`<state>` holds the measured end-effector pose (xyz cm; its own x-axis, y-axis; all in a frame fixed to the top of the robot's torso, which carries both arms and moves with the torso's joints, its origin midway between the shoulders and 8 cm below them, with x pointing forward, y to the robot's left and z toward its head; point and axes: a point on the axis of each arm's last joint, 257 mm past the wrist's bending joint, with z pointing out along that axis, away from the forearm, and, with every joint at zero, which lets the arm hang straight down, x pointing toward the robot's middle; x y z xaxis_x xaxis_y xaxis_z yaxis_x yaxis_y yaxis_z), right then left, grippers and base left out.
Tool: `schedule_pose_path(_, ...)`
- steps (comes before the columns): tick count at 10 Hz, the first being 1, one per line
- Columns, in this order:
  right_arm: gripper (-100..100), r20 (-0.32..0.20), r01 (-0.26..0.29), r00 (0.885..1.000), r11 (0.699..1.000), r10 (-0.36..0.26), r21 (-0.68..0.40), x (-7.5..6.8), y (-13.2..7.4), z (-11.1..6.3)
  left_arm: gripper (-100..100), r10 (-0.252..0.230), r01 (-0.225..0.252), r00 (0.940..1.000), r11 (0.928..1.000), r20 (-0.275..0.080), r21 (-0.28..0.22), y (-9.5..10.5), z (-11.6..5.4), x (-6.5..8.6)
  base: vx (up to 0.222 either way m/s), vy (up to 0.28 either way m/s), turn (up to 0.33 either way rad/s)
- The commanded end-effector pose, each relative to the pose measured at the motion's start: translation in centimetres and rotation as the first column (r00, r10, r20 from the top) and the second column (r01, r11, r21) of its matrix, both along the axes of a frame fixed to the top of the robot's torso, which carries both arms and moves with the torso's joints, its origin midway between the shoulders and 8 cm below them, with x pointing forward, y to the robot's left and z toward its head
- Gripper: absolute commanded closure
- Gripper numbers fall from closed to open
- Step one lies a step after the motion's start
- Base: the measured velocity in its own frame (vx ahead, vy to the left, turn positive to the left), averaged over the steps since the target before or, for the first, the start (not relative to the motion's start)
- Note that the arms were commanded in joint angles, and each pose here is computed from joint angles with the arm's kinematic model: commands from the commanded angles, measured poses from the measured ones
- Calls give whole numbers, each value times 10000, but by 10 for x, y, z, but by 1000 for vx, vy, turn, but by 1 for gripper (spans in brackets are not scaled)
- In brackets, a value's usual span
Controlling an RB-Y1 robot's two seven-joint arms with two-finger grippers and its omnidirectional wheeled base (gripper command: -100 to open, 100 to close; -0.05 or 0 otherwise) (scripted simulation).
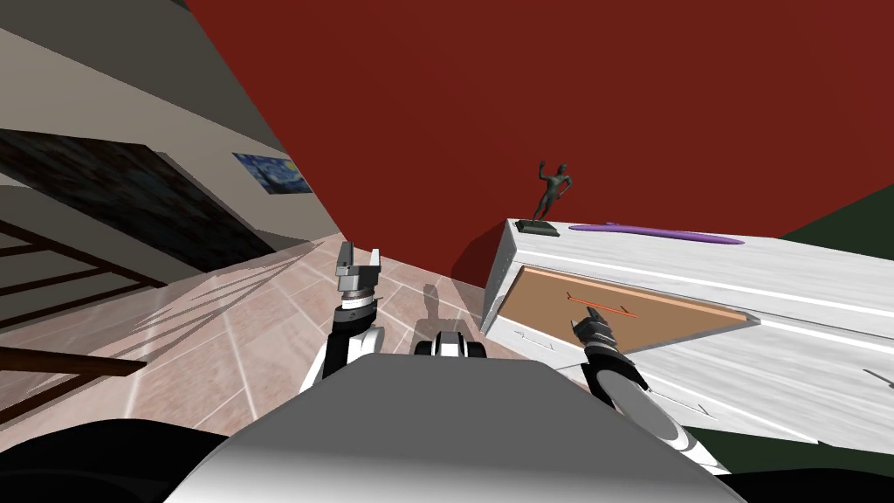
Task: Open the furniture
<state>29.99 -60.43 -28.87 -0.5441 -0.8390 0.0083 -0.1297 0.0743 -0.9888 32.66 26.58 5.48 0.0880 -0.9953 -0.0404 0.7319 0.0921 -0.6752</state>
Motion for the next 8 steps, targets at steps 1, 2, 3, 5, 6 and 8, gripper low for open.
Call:
schedule_pose_path(1,-100,344,-219,9992,9995,226,-209,15,10,10,0,0,0,10000,10000,0,0,0,0,0,-41,-16,42)
schedule_pose_path(2,-100,651,-310,9973,9988,334,-368,23,20,19,0,1,-1,10000,10000,-1,0,0,0,0,-54,-15,61)
schedule_pose_path(3,-100,820,-351,9959,9984,387,-448,28,25,23,0,0,0,10000,10000,0,0,0,0,0,-87,-29,71)
schedule_pose_path(5,-100,1180,-421,9918,9973,490,-606,36,37,34,0,0,0,10000,10000,0,0,0,0,0,-87,-22,87)
schedule_pose_path(6,-100,1367,-449,9891,9967,540,-683,40,43,39,0,0,0,10000,10000,0,0,0,0,0,-73,-18,69)
schedule_pose_path(8,-100,1932,-507,9788,9947,673,-898,51,60,55,0,1,-1,10000,10000,-1,1,0,0,0,-130,-53,75)
